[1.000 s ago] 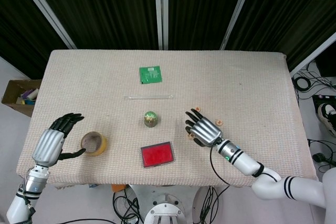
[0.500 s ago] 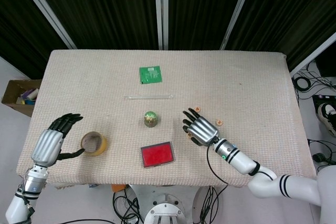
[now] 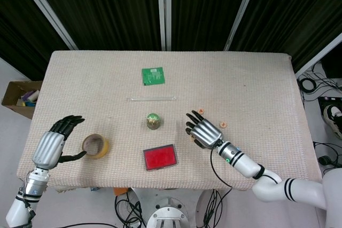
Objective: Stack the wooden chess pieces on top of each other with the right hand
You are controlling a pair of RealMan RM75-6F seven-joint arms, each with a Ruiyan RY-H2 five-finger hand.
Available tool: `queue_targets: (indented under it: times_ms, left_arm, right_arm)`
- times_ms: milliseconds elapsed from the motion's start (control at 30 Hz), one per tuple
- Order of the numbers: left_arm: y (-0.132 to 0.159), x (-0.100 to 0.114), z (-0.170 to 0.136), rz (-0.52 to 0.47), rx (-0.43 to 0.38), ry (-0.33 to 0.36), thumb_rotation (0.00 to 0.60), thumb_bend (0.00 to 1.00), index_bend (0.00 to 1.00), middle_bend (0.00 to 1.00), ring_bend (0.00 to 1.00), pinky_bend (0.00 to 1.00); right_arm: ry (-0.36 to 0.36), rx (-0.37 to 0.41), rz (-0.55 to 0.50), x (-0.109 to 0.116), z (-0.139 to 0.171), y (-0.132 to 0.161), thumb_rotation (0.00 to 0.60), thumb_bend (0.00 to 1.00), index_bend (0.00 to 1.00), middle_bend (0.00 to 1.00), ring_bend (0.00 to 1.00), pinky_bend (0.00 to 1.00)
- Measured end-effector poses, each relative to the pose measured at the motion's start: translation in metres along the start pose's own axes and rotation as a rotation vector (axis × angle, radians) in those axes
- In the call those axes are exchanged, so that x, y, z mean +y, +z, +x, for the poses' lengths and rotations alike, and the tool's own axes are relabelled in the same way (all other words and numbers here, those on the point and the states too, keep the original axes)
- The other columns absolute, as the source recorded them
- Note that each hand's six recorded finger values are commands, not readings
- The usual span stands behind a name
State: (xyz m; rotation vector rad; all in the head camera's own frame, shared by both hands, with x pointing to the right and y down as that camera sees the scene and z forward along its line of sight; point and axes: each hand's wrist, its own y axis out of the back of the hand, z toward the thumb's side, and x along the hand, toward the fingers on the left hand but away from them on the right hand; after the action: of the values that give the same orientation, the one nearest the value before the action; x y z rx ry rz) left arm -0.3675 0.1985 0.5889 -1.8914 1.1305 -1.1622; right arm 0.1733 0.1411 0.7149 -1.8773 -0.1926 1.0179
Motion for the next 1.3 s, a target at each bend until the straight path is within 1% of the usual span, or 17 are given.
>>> queue_targets:
  times_ms: [333,433,567,633,700,733,867,967,1100,1300]
  left_arm:
    - [0.001,0.000,0.000,-0.001,-0.001,-0.001,0.600,0.06,0.17,0.14,0.12,0.20]
    - [0.002,0.000,0.000,0.000,-0.005,0.000,0.600,0.06,0.17,0.14,0.12,0.20]
    - [0.003,0.000,0.000,0.002,-0.008,0.001,0.600,0.06,0.17,0.14,0.12,0.20]
    - [0.003,0.000,0.000,0.002,-0.008,0.001,0.600,0.06,0.17,0.14,0.12,0.20]
    - [0.002,0.000,0.000,0.000,-0.008,0.001,0.600,0.06,0.17,0.14,0.12,0.20]
    - [0.002,0.000,0.000,0.000,-0.007,0.001,0.600,0.06,0.17,0.14,0.12,0.20]
    - [0.001,-0.002,0.001,-0.004,-0.007,-0.004,0.600,0.06,0.17,0.14,0.12,0.20]
    - [0.002,-0.004,0.002,-0.005,-0.009,-0.007,0.600,0.06,0.17,0.14,0.12,0.20]
    - [0.003,-0.003,0.002,-0.002,-0.011,-0.007,0.600,0.06,0.17,0.14,0.12,0.20]
    - [0.003,-0.003,0.002,0.000,-0.008,-0.007,0.600,0.06,0.17,0.14,0.12,0.20]
  right_arm:
    - [-0.004,0.003,0.000,0.000,0.008,0.001,0.600,0.36,0.41,0.26,0.00,0.05]
    - [-0.018,-0.009,-0.002,0.003,0.010,-0.002,0.600,0.35,0.39,0.26,0.00,0.05]
    - [-0.054,-0.065,-0.023,0.011,0.015,-0.017,0.600,0.33,0.36,0.25,0.00,0.05]
    - [-0.059,-0.100,-0.030,0.013,0.018,-0.027,0.600,0.29,0.35,0.25,0.00,0.05]
    - [-0.057,-0.150,-0.041,0.013,0.024,-0.042,0.600,0.24,0.34,0.25,0.00,0.05]
    - [-0.054,-0.163,-0.043,0.012,0.026,-0.046,0.600,0.23,0.34,0.25,0.00,0.05]
    - [-0.016,-0.249,-0.054,0.000,0.038,-0.073,0.600,0.22,0.34,0.25,0.00,0.05]
    - [0.015,-0.287,-0.054,-0.011,0.043,-0.086,0.600,0.22,0.35,0.25,0.00,0.05]
    - [0.037,-0.318,-0.060,-0.023,0.045,-0.096,0.600,0.22,0.37,0.25,0.00,0.05]
    - [0.059,-0.343,-0.071,-0.034,0.043,-0.106,0.600,0.24,0.38,0.25,0.00,0.05]
